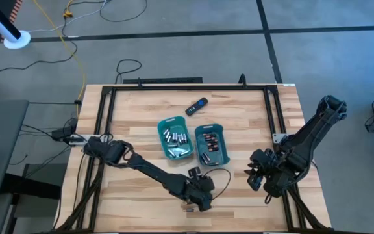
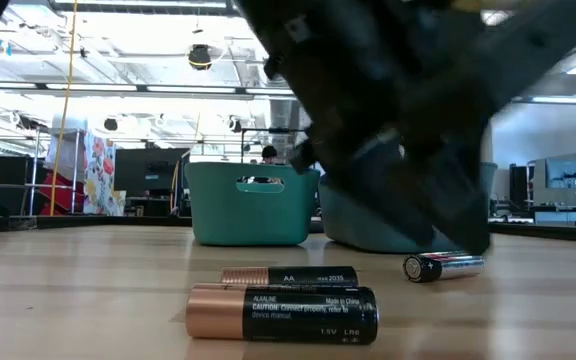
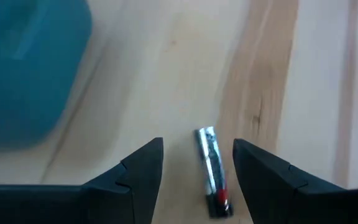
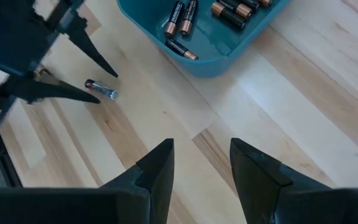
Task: Sort batteries
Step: Put the silver and black battery into the green bin
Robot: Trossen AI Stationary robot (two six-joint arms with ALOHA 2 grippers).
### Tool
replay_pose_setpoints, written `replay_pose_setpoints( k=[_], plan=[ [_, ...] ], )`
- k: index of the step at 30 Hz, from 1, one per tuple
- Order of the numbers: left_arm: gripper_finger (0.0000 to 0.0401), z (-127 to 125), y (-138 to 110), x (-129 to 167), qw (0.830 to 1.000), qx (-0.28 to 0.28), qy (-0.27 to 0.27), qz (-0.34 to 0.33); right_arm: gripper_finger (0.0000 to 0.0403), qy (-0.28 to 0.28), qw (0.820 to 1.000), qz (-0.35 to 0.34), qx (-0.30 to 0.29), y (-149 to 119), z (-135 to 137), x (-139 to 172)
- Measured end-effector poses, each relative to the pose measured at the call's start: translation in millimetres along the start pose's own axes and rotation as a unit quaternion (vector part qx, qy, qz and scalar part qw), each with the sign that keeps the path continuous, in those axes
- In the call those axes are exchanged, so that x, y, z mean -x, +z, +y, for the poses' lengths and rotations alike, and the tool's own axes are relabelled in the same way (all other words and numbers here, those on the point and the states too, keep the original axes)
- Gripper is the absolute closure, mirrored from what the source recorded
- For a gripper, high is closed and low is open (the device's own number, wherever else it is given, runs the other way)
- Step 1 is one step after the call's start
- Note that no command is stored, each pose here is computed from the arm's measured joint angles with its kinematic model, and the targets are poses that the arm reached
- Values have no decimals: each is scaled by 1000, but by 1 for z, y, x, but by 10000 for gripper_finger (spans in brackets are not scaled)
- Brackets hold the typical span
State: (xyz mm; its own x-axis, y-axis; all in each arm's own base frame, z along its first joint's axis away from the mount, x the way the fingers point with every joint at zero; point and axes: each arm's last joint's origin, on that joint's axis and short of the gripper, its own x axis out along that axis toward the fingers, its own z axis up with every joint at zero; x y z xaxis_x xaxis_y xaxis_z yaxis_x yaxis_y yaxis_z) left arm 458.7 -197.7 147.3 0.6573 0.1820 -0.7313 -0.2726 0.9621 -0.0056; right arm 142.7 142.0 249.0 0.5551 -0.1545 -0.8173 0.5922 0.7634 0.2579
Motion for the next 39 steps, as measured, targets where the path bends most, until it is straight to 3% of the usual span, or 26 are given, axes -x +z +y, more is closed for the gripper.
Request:
replay_pose_setpoints(
  k=[11,15,20,26,32,37,39],
  plan=[
    [219,-3,-13,-10,998,15,15,54,231,1,1000,0,-1,0,0,0],
    [263,-3,-14,-10,998,-2,14,58,231,0,1000,0,-4,0,0,0],
    [356,-3,-12,-7,997,-47,3,63,231,0,1000,0,-4,0,0,0],
    [363,7,-5,-7,993,-86,-7,77,231,2,1000,0,-6,0,0,0],
    [363,39,29,2,985,-134,-63,82,231,2,1000,0,-9,0,1,0],
    [363,66,65,30,967,-177,-170,62,231,0,1000,-1,-29,1,0,0],
    [363,74,76,49,964,-190,-179,49,231,0,999,-1,-36,1,0,0]
  ],
)
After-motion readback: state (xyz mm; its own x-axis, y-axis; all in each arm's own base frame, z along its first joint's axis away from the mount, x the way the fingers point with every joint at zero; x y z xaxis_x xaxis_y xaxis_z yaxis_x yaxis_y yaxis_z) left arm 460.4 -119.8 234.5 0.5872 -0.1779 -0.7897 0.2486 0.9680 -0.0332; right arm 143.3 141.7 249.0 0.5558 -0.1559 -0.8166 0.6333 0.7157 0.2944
